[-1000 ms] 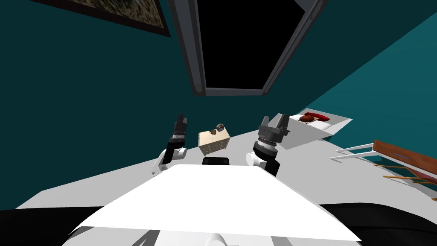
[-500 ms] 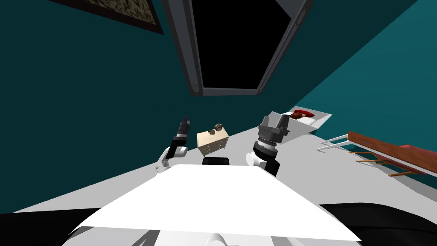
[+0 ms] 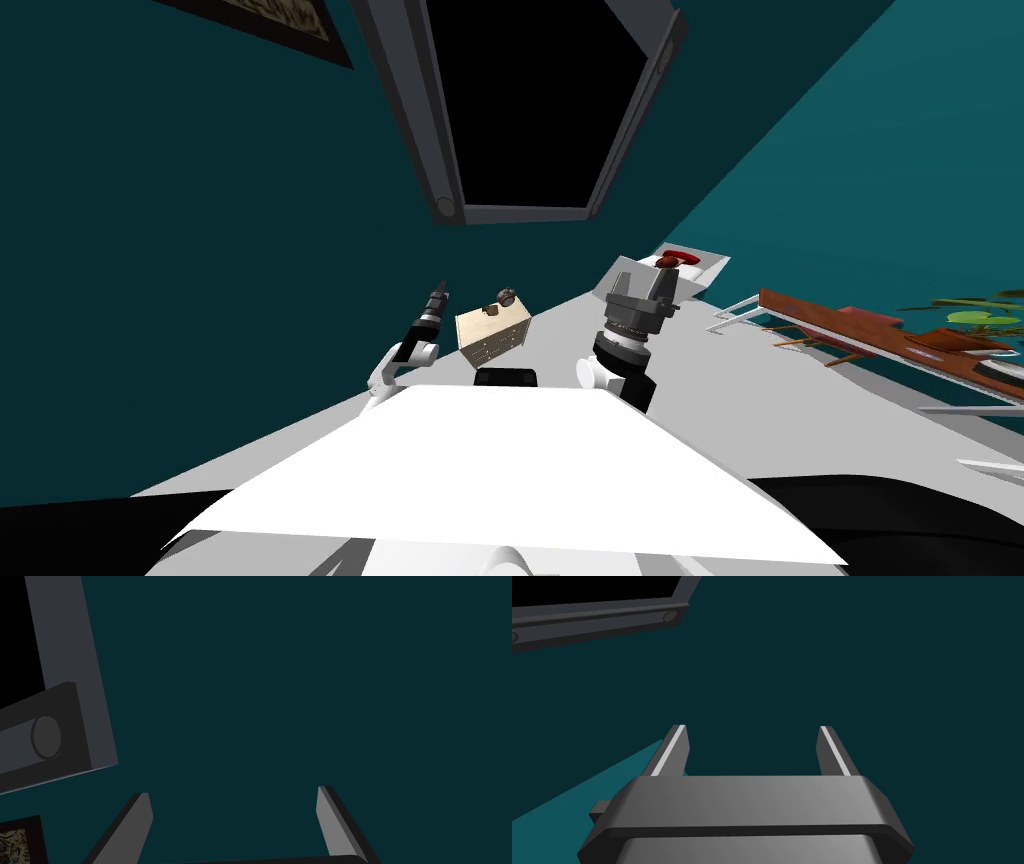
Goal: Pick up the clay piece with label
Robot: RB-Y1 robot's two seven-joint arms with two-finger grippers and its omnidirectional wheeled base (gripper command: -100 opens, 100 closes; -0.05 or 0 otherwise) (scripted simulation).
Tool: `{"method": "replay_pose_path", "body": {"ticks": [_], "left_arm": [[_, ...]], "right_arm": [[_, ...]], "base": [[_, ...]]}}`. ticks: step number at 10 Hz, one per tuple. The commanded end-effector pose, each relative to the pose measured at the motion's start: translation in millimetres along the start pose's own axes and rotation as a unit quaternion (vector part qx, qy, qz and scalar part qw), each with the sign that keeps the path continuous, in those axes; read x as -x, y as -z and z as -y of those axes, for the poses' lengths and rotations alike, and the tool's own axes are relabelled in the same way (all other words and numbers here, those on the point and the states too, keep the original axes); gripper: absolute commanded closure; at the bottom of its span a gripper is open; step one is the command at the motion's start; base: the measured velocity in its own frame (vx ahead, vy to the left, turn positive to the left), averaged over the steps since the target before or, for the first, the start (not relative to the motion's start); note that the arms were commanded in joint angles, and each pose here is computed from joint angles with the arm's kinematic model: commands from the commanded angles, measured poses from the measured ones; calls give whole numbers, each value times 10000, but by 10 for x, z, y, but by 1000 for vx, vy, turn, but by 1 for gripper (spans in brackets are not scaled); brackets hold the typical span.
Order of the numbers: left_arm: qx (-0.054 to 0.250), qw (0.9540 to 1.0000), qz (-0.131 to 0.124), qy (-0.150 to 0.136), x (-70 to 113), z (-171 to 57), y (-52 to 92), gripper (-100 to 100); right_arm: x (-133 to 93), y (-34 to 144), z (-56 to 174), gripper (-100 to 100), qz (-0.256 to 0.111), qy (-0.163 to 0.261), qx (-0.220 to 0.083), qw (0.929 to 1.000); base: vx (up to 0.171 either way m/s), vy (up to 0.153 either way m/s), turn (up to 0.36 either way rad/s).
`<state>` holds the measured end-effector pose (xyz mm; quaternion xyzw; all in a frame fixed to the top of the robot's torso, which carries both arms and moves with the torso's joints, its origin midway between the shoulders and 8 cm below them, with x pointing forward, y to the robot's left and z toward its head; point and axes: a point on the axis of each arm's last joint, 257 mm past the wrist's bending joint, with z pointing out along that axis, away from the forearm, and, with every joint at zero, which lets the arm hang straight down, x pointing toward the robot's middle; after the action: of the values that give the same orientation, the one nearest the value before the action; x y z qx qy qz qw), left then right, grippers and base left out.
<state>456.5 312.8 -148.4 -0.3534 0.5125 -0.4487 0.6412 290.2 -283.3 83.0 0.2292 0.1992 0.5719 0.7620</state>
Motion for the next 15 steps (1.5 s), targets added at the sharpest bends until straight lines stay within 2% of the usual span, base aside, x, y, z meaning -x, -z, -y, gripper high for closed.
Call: {"method": "replay_pose_path", "body": {"ticks": [1,4,5,6,7,8,9,10,11,12,13,14,15], "left_arm": [[361,9993,-125,35,-60,-275,-30,-100],[891,9957,-235,52,-89,-707,14,-100],[1173,9926,-314,68,-95,-941,28,-100],[1304,9909,-335,66,-105,-1014,49,-100],[1304,9909,-335,66,-105,-1014,49,-100],[1666,9851,-417,77,-106,-1291,98,-100],[1725,9841,-428,76,-112,-1319,108,-100],[2023,9780,-506,87,-106,-1529,146,-100],[2148,9753,-514,83,-107,-1619,190,-100],[2422,9684,-582,92,-93,-1804,233,-100],[2571,9646,-589,87,-91,-1909,293,-100],[2857,9561,-643,92,-61,-2104,362,-100],[2987,9520,-655,89,-62,-2184,416,-100]], "right_arm": [[0,0,0,0,0,0,0,10000],[0,0,0,0,0,0,0,10000],[0,0,0,0,0,0,0,10000],[0,0,0,0,0,0,0,10000],[0,0,0,0,0,0,0,10000],[0,0,0,0,0,0,0,10000],[0,0,0,0,0,-1,0,10000],[0,0,0,0,0,0,0,10000],[0,0,0,0,0,0,0,10000],[0,0,0,0,0,0,0,10000],[0,0,0,0,0,0,0,10000],[0,0,0,0,0,0,0,10000],[0,0,0,0,0,0,0,10000]], "base": [[2,18,-248],[2,20,-155],[6,16,-225],[8,18,-149],[4,9,11],[7,3,-261],[6,15,-143],[8,17,-232],[6,18,-121],[9,11,-273],[2,14,-146],[-7,9,-252],[-12,15,-114]]}}
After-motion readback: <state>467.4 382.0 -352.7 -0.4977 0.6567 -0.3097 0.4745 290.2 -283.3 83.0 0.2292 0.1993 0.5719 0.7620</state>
